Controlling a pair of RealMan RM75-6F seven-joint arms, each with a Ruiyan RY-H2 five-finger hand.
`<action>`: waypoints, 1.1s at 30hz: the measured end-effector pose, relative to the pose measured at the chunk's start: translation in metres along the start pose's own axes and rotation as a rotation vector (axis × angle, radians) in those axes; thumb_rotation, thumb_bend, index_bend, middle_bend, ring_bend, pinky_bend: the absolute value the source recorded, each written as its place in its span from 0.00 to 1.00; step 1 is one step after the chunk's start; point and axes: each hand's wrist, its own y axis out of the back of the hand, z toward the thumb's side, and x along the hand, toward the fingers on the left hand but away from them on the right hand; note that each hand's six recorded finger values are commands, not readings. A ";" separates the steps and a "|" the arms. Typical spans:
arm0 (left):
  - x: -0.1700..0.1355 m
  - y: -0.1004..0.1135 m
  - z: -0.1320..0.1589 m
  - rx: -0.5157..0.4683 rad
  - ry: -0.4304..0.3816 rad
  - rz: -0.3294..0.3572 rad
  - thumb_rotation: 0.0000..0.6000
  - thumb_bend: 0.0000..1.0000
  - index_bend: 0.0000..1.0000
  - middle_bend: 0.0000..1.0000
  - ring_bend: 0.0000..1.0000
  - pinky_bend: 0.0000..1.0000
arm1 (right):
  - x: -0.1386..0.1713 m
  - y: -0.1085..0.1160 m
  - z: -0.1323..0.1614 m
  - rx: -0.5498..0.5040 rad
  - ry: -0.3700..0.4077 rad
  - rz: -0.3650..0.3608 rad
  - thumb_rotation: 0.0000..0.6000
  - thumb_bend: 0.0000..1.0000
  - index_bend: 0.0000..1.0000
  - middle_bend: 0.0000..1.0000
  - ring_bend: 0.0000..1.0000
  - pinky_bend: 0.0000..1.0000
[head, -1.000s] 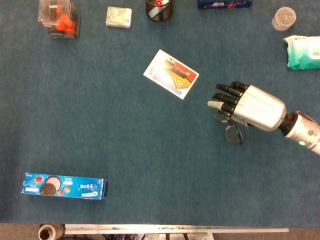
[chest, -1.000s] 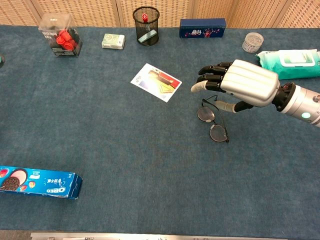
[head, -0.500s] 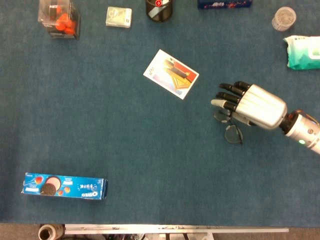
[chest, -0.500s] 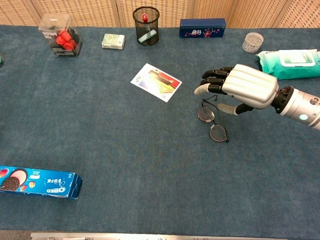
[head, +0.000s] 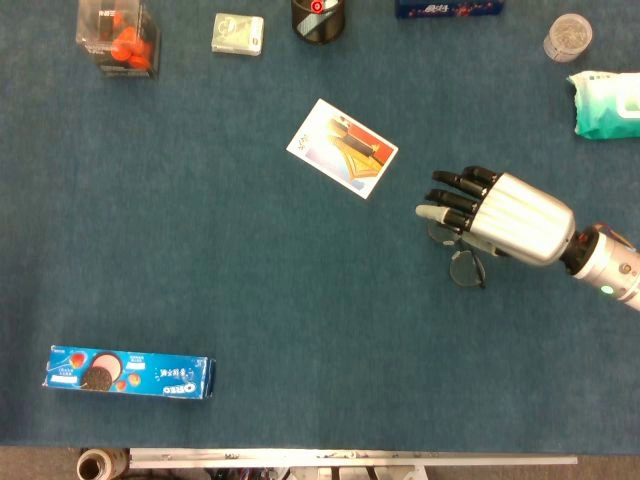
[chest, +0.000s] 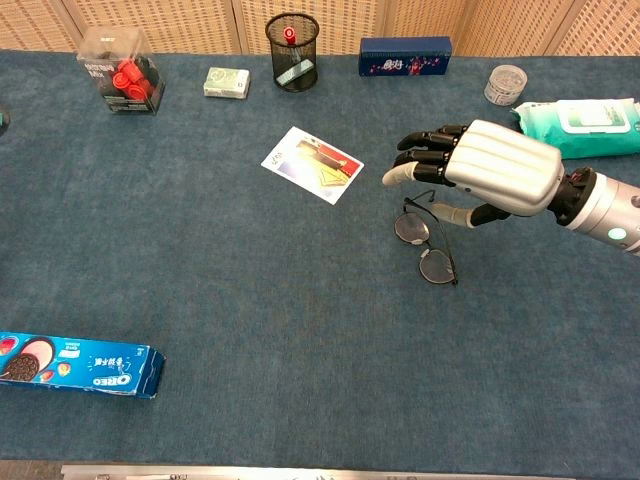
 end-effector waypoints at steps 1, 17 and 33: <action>0.000 0.000 0.000 0.000 0.000 -0.002 1.00 0.59 0.49 0.39 0.36 0.45 | 0.000 0.002 0.002 0.001 0.004 -0.004 1.00 0.37 0.27 0.30 0.17 0.35; -0.001 0.005 -0.001 -0.013 0.000 0.018 1.00 0.59 0.49 0.39 0.36 0.45 | -0.006 -0.003 0.010 -0.003 0.014 0.019 1.00 0.37 0.27 0.30 0.17 0.35; -0.002 0.008 -0.001 -0.018 -0.002 0.026 1.00 0.59 0.49 0.39 0.36 0.45 | 0.000 -0.026 -0.005 -0.023 -0.040 0.071 1.00 0.37 0.27 0.30 0.17 0.35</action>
